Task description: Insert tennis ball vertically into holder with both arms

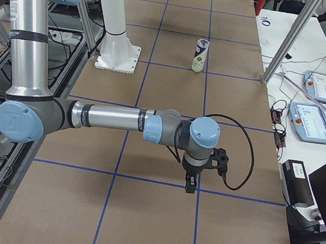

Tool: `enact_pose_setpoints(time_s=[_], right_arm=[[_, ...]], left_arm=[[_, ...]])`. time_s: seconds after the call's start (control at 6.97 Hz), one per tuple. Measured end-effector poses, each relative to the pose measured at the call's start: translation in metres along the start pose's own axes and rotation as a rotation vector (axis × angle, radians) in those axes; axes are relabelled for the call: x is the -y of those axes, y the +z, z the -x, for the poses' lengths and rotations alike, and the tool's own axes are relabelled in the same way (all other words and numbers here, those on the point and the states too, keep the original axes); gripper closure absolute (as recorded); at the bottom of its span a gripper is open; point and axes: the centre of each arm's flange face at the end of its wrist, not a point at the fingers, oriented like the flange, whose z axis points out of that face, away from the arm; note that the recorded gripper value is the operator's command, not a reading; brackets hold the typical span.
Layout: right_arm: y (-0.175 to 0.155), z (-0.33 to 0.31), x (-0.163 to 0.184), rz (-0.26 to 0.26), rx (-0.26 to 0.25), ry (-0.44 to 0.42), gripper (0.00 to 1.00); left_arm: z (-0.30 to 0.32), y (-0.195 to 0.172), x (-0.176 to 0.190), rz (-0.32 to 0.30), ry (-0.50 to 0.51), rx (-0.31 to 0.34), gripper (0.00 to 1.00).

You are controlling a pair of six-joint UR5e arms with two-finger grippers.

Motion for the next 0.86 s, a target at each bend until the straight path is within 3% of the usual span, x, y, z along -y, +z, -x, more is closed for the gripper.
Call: enact_pose_setpoints(time_s=[0.29,0.86], right_arm=[[0.013,0.006,-0.004,0.024,0.001,0.002,0.00],[0.027,-0.003,-0.015,0.052,0.004,0.026,0.00]], left_arm=[[0.009,0.006,-0.007,0.010,0.076,0.042,0.00],[0.022,0.019,-0.015,0.038,0.085,0.053,0.00]])
